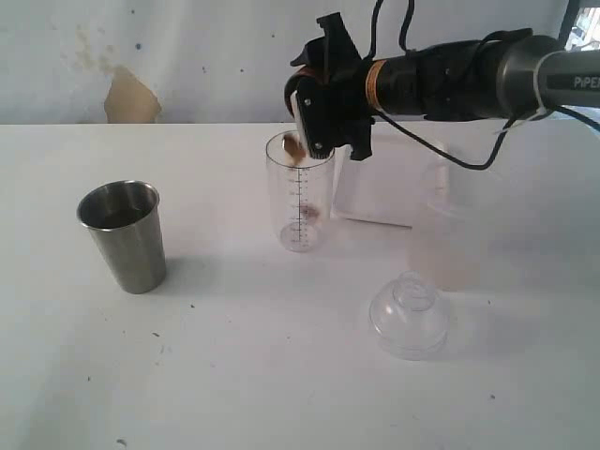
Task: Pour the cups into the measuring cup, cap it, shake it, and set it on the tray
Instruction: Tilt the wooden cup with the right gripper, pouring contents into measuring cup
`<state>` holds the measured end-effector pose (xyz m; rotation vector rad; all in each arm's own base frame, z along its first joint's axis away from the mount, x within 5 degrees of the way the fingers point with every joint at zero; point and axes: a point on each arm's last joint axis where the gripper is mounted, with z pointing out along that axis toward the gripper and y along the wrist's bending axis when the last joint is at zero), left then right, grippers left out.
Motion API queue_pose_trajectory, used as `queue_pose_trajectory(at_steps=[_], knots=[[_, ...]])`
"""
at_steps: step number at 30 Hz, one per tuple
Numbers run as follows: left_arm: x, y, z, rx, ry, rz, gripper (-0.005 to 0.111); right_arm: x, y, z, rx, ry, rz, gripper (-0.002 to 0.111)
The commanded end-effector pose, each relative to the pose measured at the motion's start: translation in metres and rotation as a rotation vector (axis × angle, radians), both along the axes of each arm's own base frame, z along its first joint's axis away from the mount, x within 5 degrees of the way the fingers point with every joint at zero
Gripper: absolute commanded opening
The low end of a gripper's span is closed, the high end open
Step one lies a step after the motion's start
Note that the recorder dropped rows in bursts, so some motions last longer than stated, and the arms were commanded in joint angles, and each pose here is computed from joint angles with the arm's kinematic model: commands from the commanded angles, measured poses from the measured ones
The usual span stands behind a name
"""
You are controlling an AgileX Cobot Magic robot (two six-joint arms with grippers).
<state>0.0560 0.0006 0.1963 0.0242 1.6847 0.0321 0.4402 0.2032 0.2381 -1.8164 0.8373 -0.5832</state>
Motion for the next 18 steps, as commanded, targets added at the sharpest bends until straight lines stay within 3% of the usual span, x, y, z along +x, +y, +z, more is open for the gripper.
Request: queue_pose_trajectory(at_steps=[1, 18], knots=[[0.000, 0.000, -0.001, -0.005, -0.008, -0.005, 0.000, -0.001, -0.001, 0.004, -0.019, -0.024, 0.005, 0.000], [0.000, 0.000, -0.001, -0.005, -0.008, -0.005, 0.000, -0.006, 0.009, 0.008, -0.101, -0.094, 0.037, 0.000]])
